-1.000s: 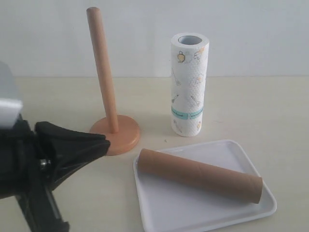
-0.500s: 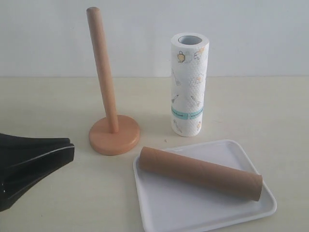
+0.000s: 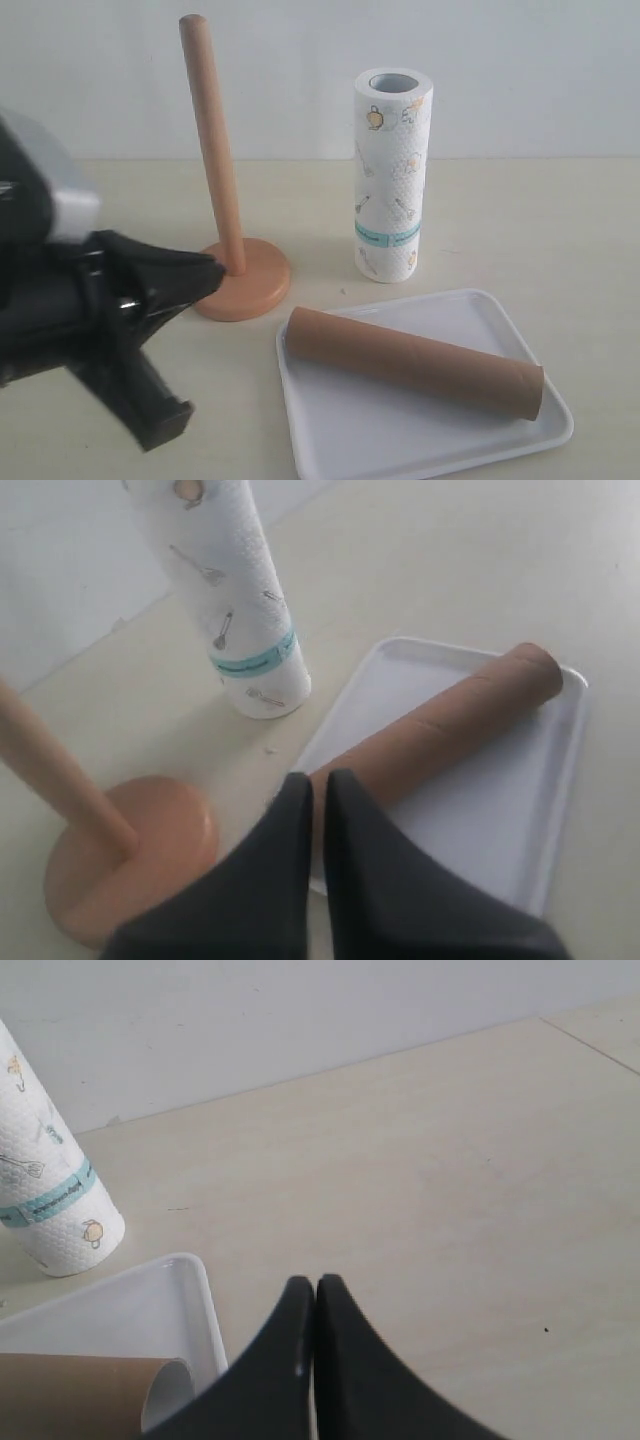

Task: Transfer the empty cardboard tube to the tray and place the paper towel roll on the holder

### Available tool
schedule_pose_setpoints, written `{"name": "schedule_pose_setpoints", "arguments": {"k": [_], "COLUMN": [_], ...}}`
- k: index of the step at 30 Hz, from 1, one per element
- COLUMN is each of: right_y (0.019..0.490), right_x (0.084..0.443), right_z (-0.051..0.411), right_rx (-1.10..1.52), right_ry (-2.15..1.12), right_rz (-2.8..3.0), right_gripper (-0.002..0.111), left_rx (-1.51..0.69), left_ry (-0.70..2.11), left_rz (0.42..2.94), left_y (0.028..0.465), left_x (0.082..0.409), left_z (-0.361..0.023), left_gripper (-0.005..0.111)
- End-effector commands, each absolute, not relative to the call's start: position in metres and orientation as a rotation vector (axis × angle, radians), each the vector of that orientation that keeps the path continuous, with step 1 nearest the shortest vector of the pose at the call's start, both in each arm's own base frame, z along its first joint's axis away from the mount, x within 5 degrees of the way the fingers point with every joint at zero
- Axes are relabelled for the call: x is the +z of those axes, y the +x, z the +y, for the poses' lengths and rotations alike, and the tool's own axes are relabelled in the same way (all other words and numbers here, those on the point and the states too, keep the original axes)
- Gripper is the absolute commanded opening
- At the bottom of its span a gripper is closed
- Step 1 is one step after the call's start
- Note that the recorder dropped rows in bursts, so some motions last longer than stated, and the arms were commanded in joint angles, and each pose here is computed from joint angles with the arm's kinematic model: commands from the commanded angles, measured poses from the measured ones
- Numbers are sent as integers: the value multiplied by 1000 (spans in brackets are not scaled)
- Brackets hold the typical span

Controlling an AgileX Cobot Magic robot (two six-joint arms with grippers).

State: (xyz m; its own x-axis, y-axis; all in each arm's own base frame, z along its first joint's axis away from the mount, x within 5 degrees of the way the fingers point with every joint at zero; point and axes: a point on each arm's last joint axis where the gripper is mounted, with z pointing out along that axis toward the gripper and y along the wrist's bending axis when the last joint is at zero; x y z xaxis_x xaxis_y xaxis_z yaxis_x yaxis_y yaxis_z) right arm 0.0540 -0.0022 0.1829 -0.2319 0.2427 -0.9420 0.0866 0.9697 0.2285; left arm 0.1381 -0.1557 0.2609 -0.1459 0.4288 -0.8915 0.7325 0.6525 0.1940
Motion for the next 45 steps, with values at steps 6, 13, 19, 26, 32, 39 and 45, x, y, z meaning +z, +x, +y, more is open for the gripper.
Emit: {"name": "schedule_pose_setpoints", "arguments": {"k": [6, 13, 19, 26, 32, 39, 45], "right_y": [54, 54, 54, 54, 54, 54, 54], "right_x": [184, 184, 184, 184, 184, 184, 184], "right_z": [-3, -3, -3, -3, -3, -3, -3], "right_rx": [136, 136, 136, 136, 136, 136, 136], "right_ry": [241, 241, 241, 241, 241, 241, 241], "right_rz": [1794, 1794, 1794, 1794, 1794, 1794, 1794], "right_gripper": [0, 0, 0, 0, 0, 0, 0], "left_rx": [108, 13, -220, -498, -518, -517, -371], "left_ry": [1147, 1116, 1020, 906, 894, 895, 604], "left_rz": [1877, 1944, 1949, 1971, 1974, 1971, 1950], "left_y": [211, 216, 192, 160, 155, 154, 165], "left_x": [202, 194, 220, 240, 240, 241, 258], "left_z": [-205, -212, -201, -185, -179, -179, -158], "left_gripper": [4, 4, 4, 4, 4, 4, 4]}}
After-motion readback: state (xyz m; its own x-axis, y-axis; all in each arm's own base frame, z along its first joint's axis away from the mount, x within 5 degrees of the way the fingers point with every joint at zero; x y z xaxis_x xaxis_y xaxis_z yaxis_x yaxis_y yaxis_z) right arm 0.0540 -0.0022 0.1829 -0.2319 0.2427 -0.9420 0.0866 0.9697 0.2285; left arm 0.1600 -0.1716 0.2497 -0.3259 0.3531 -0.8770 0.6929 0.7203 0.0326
